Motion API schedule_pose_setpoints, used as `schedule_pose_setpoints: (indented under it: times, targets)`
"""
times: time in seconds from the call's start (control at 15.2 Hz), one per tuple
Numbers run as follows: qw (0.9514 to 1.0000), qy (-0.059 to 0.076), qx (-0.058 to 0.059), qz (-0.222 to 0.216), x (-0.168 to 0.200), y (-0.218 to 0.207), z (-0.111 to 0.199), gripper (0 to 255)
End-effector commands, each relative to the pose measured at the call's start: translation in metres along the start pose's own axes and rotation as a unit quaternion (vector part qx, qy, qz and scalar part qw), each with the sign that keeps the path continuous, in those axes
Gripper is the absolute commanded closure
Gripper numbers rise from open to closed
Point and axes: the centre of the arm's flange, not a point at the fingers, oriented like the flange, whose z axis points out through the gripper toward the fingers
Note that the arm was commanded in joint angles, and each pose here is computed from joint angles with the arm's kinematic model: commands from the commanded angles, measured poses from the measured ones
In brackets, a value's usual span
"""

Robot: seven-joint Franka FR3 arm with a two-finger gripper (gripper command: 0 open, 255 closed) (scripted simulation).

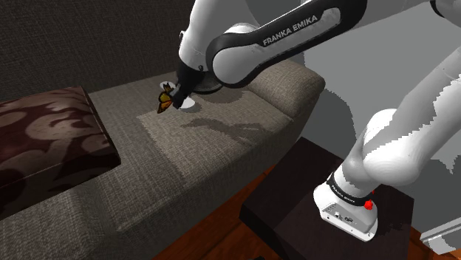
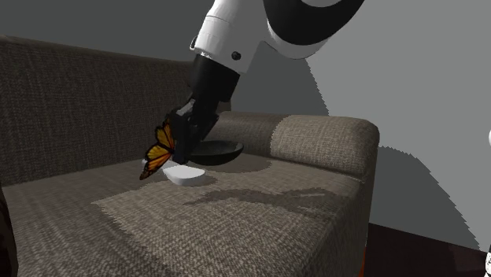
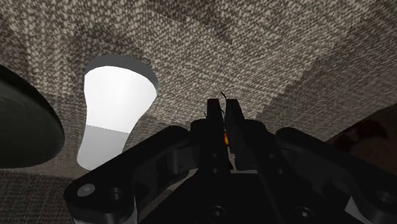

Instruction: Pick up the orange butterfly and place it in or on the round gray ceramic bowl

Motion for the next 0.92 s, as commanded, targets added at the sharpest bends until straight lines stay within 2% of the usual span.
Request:
schedule_pose_setpoints:
  times: [0.0, 0.53, 0.86]
  targets:
    - [1.0, 0.0, 0.0, 0.0, 0.004, 0.0, -0.008, 255]
    - [1.0, 0.0, 0.0, 0.0, 0.021, -0.003, -0.045, 255]
    - [1.0, 0.0, 0.0, 0.0, 0.025, 0.063, -0.045, 255]
